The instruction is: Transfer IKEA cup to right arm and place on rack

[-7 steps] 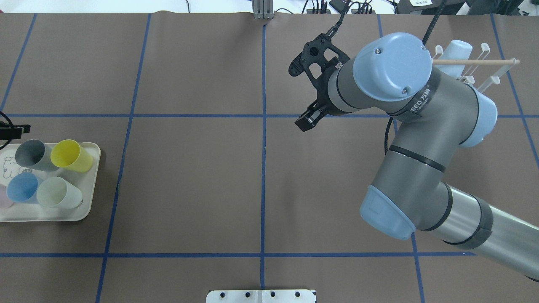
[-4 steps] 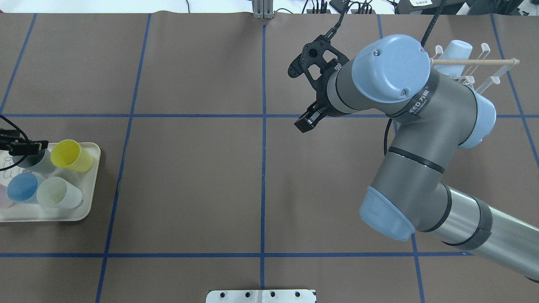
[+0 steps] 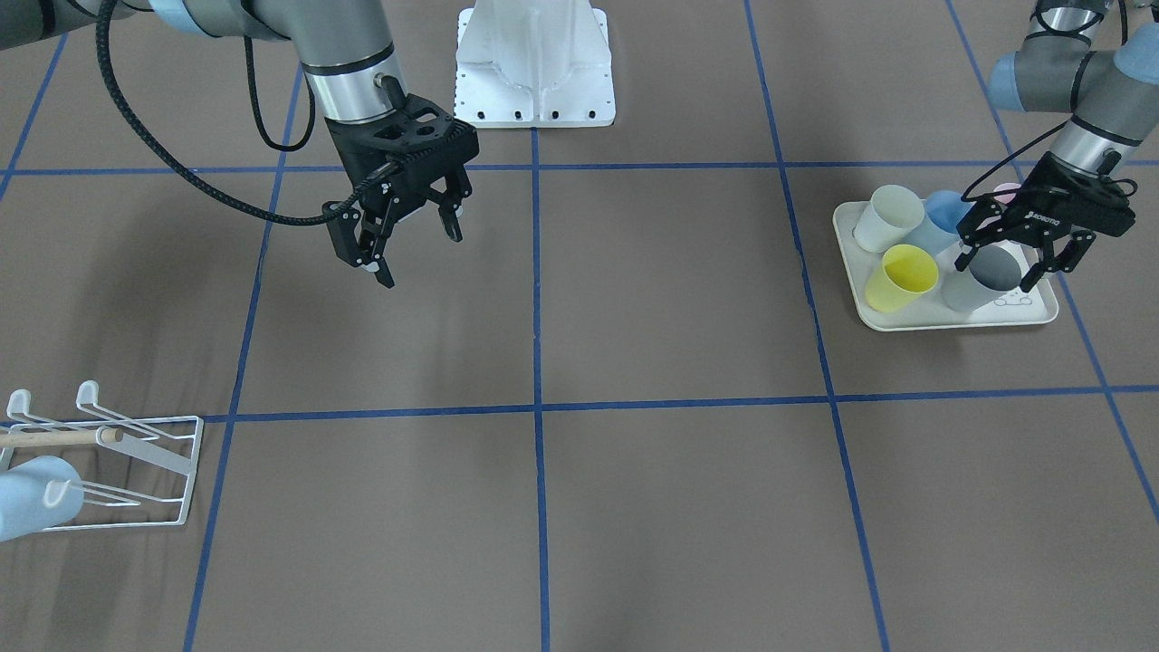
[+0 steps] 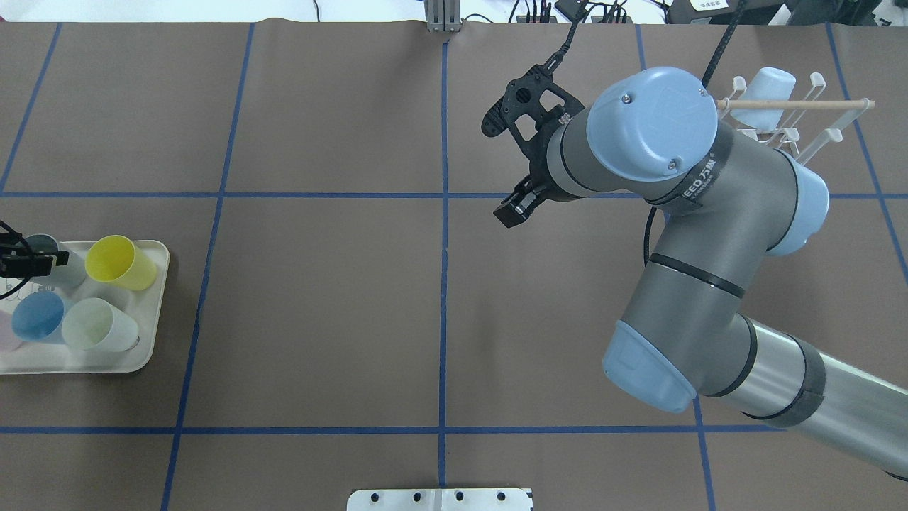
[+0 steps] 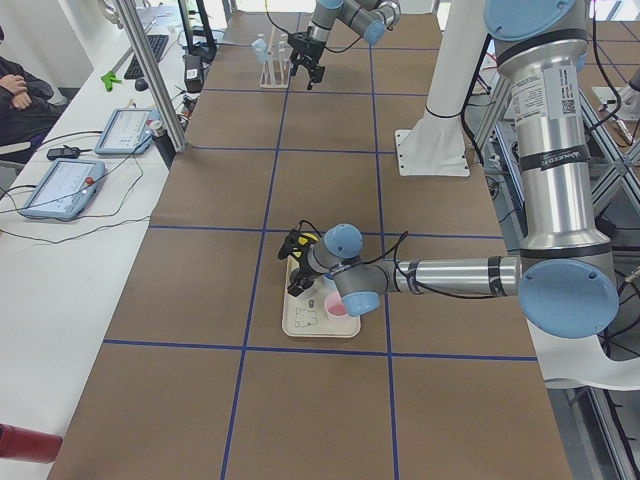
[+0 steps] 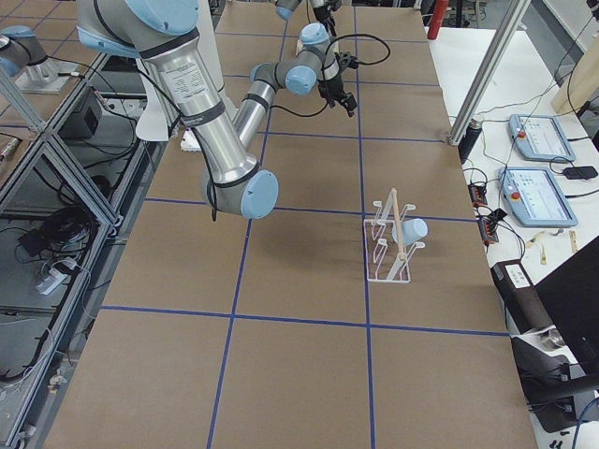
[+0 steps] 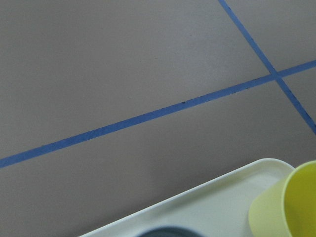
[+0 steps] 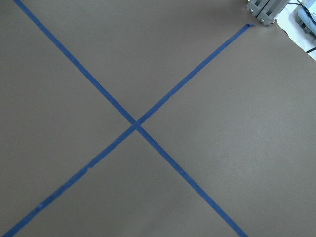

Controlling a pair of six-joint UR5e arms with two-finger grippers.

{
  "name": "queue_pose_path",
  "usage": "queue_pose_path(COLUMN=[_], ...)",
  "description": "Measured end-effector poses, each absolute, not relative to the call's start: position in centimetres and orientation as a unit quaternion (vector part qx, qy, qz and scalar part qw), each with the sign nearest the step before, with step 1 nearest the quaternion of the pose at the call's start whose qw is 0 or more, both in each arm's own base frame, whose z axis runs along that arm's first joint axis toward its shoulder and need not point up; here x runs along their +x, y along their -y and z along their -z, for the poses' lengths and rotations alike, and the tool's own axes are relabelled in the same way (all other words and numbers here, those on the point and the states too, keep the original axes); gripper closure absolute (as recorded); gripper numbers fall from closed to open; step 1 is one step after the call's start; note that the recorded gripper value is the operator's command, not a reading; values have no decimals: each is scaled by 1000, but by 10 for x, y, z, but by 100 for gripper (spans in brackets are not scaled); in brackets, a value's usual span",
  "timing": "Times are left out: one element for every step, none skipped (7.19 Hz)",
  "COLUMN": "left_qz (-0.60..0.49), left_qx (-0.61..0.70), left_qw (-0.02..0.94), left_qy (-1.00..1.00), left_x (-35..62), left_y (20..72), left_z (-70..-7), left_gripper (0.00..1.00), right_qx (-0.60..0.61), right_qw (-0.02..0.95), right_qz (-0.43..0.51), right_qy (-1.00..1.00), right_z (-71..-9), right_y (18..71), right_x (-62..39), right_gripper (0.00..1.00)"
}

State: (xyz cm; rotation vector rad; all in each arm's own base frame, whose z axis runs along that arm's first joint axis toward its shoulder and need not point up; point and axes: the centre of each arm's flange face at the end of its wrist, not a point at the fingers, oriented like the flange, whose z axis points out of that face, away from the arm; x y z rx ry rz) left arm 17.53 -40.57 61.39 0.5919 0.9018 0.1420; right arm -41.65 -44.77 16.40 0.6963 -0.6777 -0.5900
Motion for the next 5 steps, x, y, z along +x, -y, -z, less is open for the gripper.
queue_pose_path(left_qz=[-71,-78,-81,-82,-80], left_qx=[277,270,266,265,270], left_qw=[854,852,851,851,852], left_qy=[-434,-442,-447,-446,-441], left_x=[174,174,174,172,165], left_y=[404,403,402,404,407], left_z=[-614,-613,-612,-613,-614], left_gripper=[0,0,0,0,0], right_qx=[331,331,330,330,330], right_qw=[843,843,843,844,844], right_qz=[280,280,281,282,282], right_qy=[319,318,317,317,315], right_z=[-164,-165,-166,-167,-168], right_y=[446,445,444,444,443], right_x=[-419,-420,-422,-423,-425], right_gripper=[0,0,0,0,0])
